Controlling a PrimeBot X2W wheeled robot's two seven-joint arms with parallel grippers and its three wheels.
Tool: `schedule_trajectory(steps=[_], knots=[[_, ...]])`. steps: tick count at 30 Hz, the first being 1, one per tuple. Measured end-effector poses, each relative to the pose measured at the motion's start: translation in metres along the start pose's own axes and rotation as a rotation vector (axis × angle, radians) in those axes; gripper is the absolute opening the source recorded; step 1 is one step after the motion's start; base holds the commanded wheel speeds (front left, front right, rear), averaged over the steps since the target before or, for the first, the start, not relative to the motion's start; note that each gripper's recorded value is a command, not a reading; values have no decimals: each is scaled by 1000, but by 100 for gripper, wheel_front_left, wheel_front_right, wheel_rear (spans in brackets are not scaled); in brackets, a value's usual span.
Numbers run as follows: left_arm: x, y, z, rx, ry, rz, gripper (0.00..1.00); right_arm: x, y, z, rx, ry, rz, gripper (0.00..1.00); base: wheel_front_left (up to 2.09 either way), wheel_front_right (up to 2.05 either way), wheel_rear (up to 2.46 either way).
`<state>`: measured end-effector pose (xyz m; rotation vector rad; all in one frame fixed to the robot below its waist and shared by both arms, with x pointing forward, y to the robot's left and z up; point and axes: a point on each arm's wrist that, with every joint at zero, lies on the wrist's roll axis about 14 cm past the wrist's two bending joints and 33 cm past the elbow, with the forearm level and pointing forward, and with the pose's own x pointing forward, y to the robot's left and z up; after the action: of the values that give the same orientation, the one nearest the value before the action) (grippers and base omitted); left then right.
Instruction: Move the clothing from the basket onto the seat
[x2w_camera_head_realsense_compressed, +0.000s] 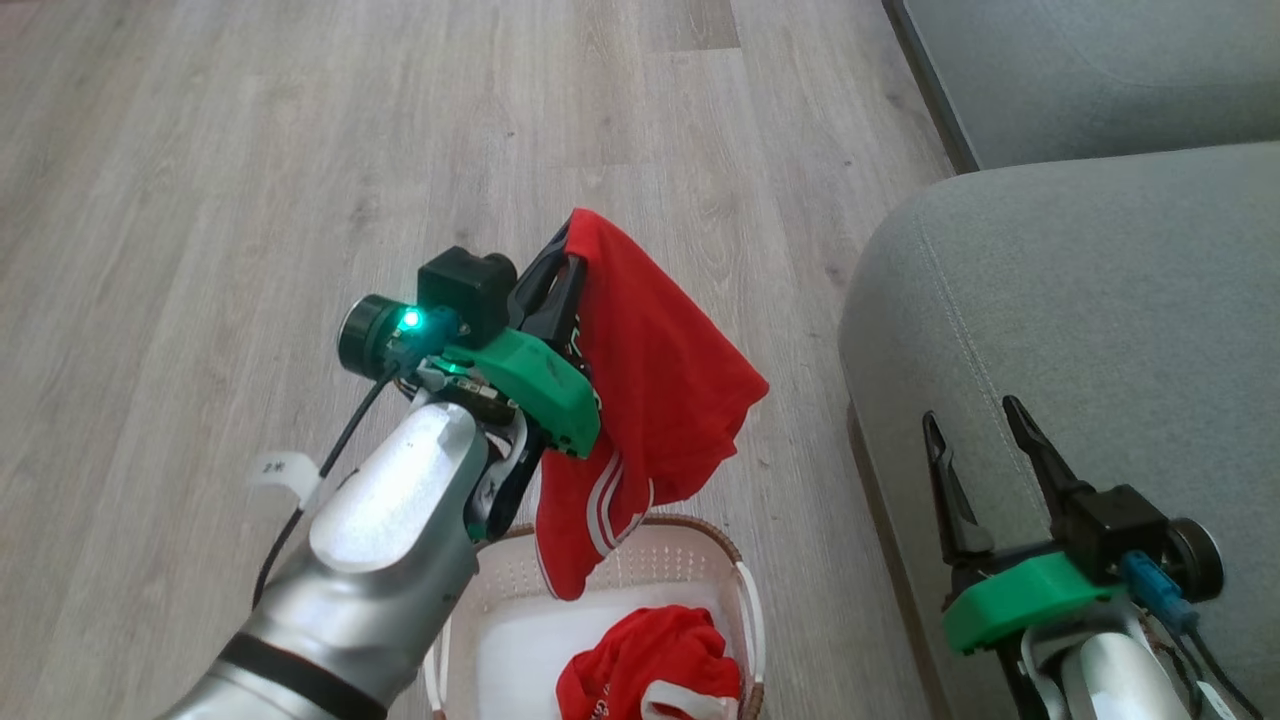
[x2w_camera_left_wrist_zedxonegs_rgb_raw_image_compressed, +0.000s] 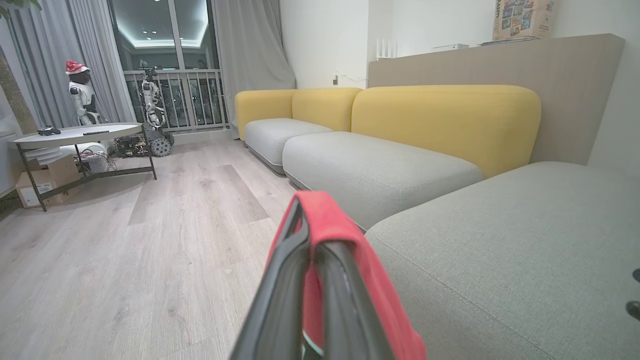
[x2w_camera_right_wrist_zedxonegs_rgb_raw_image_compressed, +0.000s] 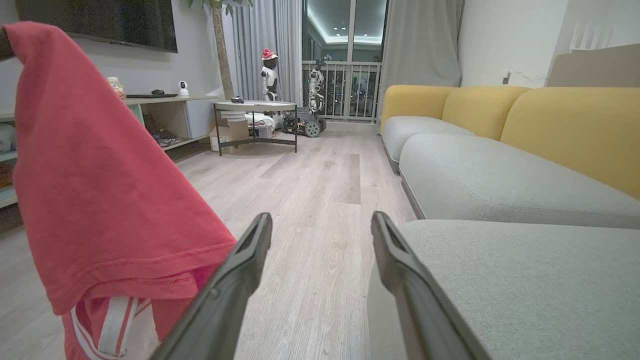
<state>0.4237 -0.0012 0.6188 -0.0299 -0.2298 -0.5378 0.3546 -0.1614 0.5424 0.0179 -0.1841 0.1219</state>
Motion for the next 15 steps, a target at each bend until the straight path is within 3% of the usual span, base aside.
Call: schedule_trajectory(steps=[15], knots=[[-7,1,8,6,-23,-1,0,15,15,-10,-57,39,83,100,0,0,0]])
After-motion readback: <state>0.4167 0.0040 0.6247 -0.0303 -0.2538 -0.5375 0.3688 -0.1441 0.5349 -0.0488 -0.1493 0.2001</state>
